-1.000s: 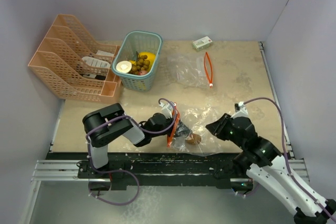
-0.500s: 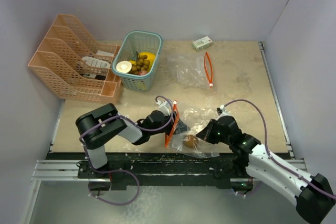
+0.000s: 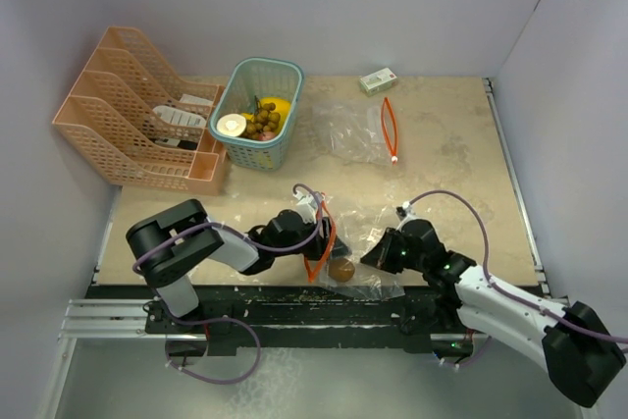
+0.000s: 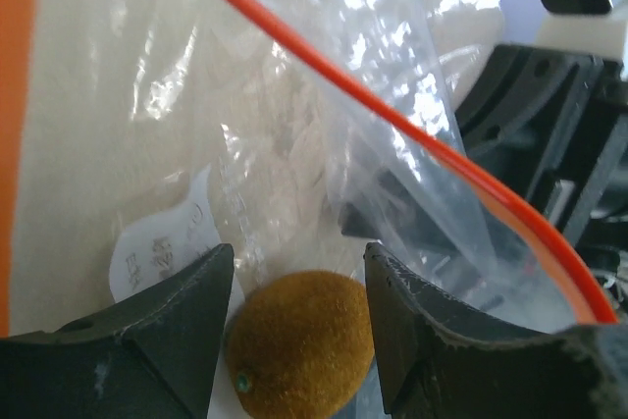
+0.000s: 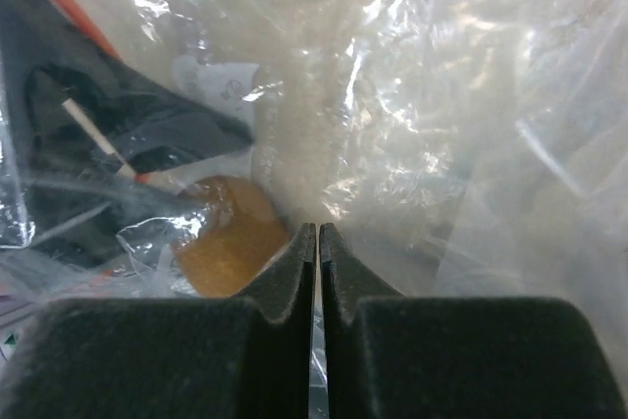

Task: Open the zip-top bag and remove the fake food
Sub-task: Pick up the fake fruit from the zipper food storage bag.

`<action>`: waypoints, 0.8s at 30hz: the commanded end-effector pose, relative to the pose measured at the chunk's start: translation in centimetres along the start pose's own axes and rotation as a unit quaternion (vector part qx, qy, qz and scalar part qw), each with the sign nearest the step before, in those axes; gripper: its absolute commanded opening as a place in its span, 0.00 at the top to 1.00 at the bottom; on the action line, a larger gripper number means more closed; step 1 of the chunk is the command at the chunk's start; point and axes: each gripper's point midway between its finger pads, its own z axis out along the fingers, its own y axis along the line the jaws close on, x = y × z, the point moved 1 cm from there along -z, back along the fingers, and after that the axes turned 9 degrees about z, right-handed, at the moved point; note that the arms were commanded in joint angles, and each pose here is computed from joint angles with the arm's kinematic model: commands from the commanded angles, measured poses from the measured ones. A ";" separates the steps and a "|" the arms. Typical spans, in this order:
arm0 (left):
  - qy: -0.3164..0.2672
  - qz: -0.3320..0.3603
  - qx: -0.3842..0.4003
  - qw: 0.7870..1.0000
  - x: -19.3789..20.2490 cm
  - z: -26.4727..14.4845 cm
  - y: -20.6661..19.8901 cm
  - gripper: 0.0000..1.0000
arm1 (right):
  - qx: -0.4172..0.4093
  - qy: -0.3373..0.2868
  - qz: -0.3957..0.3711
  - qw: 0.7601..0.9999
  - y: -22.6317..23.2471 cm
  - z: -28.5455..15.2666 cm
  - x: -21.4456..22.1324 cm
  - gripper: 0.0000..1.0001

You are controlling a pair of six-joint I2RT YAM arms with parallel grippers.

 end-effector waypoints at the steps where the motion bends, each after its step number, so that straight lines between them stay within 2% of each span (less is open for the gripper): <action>1: 0.040 0.056 0.021 0.997 2.2 -1.4 -1.1 0.40 | -0.022 0.008 -0.012 1.000 1.6 0.2 -0.2 0.93; 6: 0.063 0.088 0.033 0.994 4.1 -2.2 -1.4 0.38 | -0.013 0.003 -0.023 1.000 1.8 0.7 -0.7 0.87; 10: 0.077 0.096 0.067 0.990 5.6 -2.5 -2.2 0.29 | -0.005 0.001 -0.027 1.000 1.5 1.0 -0.9 0.81; 12: 0.090 0.103 0.068 0.988 6.5 -2.4 -2.2 0.28 | -0.003 0.000 -0.027 1.000 1.4 1.0 -0.9 0.80; 16: 0.115 0.112 0.040 0.986 8.6 -1.9 -1.2 0.37 | -0.008 -0.009 -0.026 1.000 1.8 0.7 -1.2 0.80; 18: 0.119 0.110 0.023 0.987 9.1 -1.8 -0.4 0.45 | -0.009 -0.019 -0.027 0.999 2.1 0.4 -1.6 0.80; 21: 0.117 0.108 0.013 0.987 9.2 -1.8 0.0 0.64 | -0.004 -0.031 -0.033 0.999 2.3 -0.2 -2.1 0.80; 24: 0.114 0.110 0.009 0.987 8.8 -1.9 -0.3 0.73 | 0.004 -0.043 -0.037 0.998 2.2 -0.6 -2.6 0.84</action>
